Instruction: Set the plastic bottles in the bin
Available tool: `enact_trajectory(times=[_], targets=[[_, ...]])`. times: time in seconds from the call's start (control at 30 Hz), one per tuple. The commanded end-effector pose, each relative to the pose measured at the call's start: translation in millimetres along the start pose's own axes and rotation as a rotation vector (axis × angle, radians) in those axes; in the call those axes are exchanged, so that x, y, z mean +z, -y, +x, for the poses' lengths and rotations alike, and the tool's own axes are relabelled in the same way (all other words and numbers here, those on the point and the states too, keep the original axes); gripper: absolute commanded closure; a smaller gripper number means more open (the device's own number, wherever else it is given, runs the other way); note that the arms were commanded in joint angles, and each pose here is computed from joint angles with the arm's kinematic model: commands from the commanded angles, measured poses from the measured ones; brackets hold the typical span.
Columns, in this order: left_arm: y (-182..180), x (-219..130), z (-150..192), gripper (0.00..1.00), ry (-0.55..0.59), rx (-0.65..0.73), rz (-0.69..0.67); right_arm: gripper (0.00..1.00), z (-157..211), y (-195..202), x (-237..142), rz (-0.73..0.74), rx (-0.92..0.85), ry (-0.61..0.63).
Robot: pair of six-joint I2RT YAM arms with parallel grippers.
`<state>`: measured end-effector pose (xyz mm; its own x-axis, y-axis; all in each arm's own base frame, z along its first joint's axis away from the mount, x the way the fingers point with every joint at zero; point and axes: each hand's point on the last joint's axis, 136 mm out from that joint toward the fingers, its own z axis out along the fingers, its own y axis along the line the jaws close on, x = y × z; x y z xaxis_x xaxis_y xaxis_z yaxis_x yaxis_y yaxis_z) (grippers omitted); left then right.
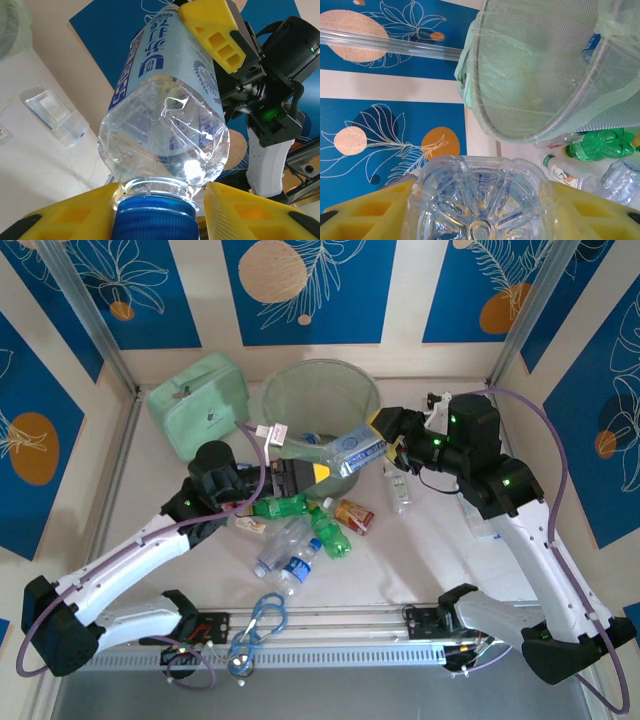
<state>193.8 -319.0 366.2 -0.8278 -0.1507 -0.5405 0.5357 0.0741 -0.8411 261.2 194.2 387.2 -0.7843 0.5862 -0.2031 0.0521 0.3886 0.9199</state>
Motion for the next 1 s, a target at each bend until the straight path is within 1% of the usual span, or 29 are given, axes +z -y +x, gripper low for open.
enact_trajectory(times=[0.0,0.17,0.27,0.3,0.43,0.53,0.67,0.77,0.87,0.97], targets=[[9,-3,-2,0.59,0.016,0.036,0.016,0.43,9,-3,6,-0.021,0.004,-0.044],[9,-5,-7,0.64,0.047,0.049,-0.002,0.43,9,-3,5,-0.018,0.002,-0.038],[12,-6,-11,0.66,0.063,0.056,0.000,0.37,9,-2,4,-0.010,0.002,-0.033],[13,-6,-13,0.67,0.070,0.061,0.002,0.35,9,0,4,-0.004,0.002,-0.030],[18,-10,-22,0.71,0.107,0.078,0.000,0.20,6,4,1,0.020,0.001,-0.008],[22,-15,-31,0.73,0.135,0.099,-0.009,0.13,1,11,-6,0.070,-0.023,0.028],[28,-28,-57,0.73,0.206,0.152,-0.069,0.10,-8,36,-26,0.213,-0.065,0.098],[24,-42,-81,0.73,0.270,0.178,-0.161,0.11,-11,55,-40,0.287,-0.063,0.115],[16,-53,-105,0.73,0.321,0.191,-0.241,0.10,-8,71,-50,0.321,-0.047,0.118],[11,-58,-128,0.74,0.351,0.201,-0.273,0.10,-3,85,-56,0.326,-0.023,0.110]])
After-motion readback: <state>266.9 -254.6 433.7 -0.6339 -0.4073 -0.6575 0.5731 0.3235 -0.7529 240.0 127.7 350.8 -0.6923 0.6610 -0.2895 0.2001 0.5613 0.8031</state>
